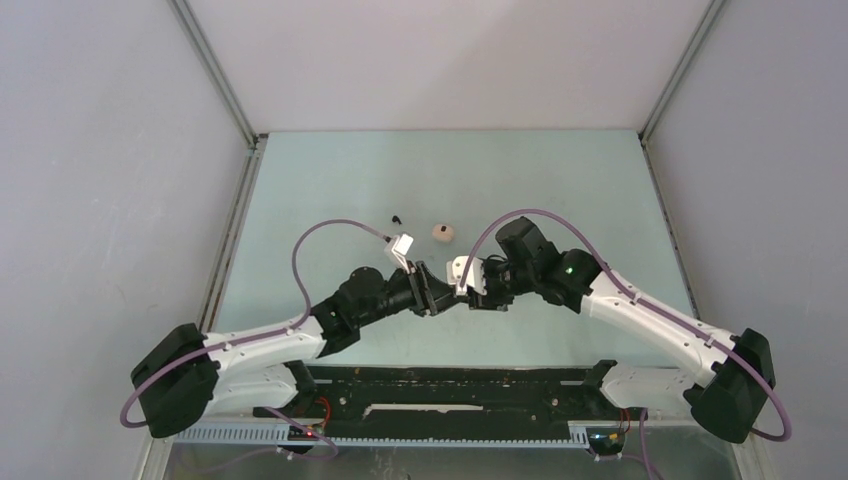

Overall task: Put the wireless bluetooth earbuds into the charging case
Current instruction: Pick up the charging case at the center of the board.

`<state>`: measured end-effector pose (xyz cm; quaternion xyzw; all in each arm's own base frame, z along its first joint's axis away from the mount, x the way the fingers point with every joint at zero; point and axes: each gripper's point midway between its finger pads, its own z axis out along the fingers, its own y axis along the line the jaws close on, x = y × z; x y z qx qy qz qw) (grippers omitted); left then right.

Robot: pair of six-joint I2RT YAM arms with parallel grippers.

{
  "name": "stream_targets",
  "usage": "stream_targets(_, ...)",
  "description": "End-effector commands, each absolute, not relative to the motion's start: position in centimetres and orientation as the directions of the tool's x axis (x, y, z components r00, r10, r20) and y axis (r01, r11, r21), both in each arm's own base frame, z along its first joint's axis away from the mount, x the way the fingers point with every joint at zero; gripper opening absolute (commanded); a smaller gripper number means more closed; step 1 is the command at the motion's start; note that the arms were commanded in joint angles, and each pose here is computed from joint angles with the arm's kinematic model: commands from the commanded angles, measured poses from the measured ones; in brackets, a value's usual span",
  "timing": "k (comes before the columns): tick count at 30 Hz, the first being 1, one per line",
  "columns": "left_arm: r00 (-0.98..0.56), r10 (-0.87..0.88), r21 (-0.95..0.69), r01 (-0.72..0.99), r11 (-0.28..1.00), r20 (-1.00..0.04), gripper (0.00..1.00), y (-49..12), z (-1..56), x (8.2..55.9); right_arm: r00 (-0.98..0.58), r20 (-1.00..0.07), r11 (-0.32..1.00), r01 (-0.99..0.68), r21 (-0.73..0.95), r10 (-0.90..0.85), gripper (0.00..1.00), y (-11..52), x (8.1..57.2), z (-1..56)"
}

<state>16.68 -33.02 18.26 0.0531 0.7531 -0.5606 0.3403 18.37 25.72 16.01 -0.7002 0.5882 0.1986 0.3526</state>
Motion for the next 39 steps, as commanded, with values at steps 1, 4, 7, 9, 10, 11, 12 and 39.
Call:
stream_targets(1,-0.77,-0.319,-0.828,0.462,0.319,-0.552,0.52,-33.5,19.6,16.9,0.277,-0.719,-0.082,-0.952,-0.295,-0.637,0.31,26.3,17.9,17.6)
stream_targets(4,-0.792,-0.297,-0.841,0.457,0.289,-0.533,0.49,-34.3,19.6,16.6,0.28,-0.718,-0.081,-0.951,-0.299,-0.637,0.32,26.3,17.9,17.7)
stream_targets(7,-0.803,-0.287,-0.848,0.453,0.276,-0.522,0.47,-34.8,19.5,16.5,0.287,-0.721,-0.082,-0.949,-0.305,-0.631,0.32,26.4,17.8,17.9)
stream_targets(9,-0.806,-0.282,-0.849,0.453,0.273,-0.521,0.45,-34.9,19.4,16.5,0.286,-0.718,-0.082,-0.949,-0.305,-0.634,0.32,26.4,17.8,17.8)
stream_targets(10,-0.808,-0.278,-0.849,0.454,0.271,-0.52,0.44,-34.9,19.4,16.5,0.284,-0.716,-0.079,-0.949,-0.305,-0.638,0.32,26.3,17.9,17.7)
stream_targets(11,-0.807,-0.277,-0.848,0.457,0.268,-0.522,0.41,-34.9,19.5,16.5,0.281,-0.714,-0.078,-0.949,-0.305,-0.641,0.32,26.3,18.0,17.6)
stream_targets(12,-0.807,-0.272,-0.847,0.461,0.266,-0.524,0.39,-34.9,19.4,16.4,0.282,-0.713,-0.079,-0.949,-0.305,-0.642,0.33,26.3,18.0,17.6)
stream_targets(39,-0.192,-0.204,-0.227,0.96,0.162,-0.96,0.07,-31.9,17.8,11.4,-0.153,-0.893,-0.072,-0.977,0.201,-0.424,0.61,23.0,14.8,19.9)
